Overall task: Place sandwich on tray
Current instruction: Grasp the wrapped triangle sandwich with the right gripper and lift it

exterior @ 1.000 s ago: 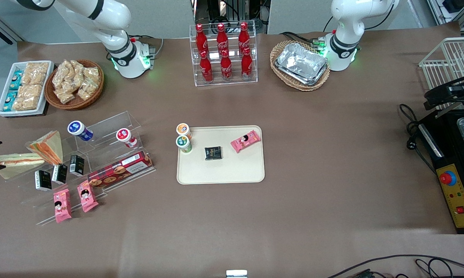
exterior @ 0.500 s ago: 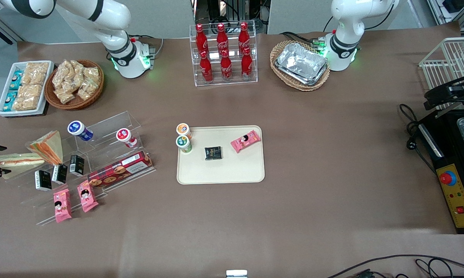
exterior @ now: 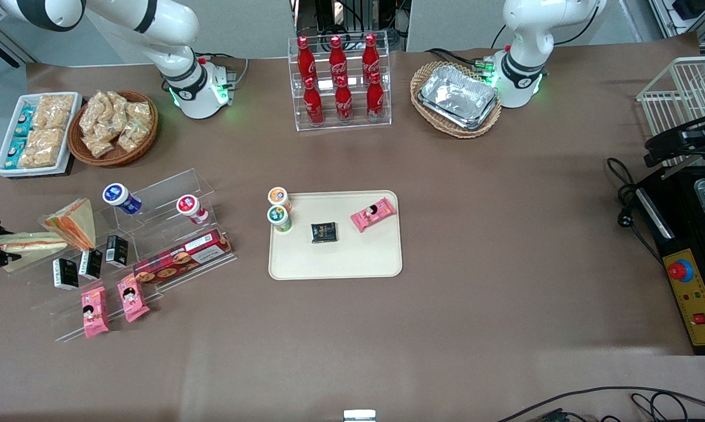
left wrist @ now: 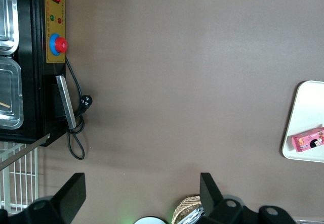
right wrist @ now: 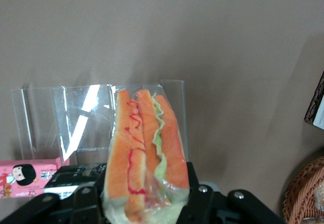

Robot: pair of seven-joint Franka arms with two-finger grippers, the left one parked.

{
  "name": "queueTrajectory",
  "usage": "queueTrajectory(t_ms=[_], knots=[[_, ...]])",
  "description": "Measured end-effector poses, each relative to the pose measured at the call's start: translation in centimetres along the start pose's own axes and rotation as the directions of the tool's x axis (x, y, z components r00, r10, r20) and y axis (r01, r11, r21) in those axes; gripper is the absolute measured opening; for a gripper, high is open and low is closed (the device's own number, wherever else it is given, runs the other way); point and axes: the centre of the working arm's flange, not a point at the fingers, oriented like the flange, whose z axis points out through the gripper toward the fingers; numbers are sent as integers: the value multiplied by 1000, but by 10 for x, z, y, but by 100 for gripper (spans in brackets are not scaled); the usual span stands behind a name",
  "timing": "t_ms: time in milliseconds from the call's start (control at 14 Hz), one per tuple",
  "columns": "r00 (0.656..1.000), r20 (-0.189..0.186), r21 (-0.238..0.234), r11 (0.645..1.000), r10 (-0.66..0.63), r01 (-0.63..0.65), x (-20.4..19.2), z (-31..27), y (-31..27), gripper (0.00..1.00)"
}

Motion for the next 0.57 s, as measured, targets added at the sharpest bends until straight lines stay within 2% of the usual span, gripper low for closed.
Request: queueTrajectory(t_ms=[71, 214, 357, 571], knots=[[1000, 1, 3, 1000, 4, -4, 1, 0, 1, 57], [1000, 12, 22, 1000, 19, -20, 4, 0, 3, 39], [1000, 14, 31, 999, 27, -28, 6, -1, 4, 37], [1000, -7, 53, 998, 28, -27, 8, -15, 3, 37]])
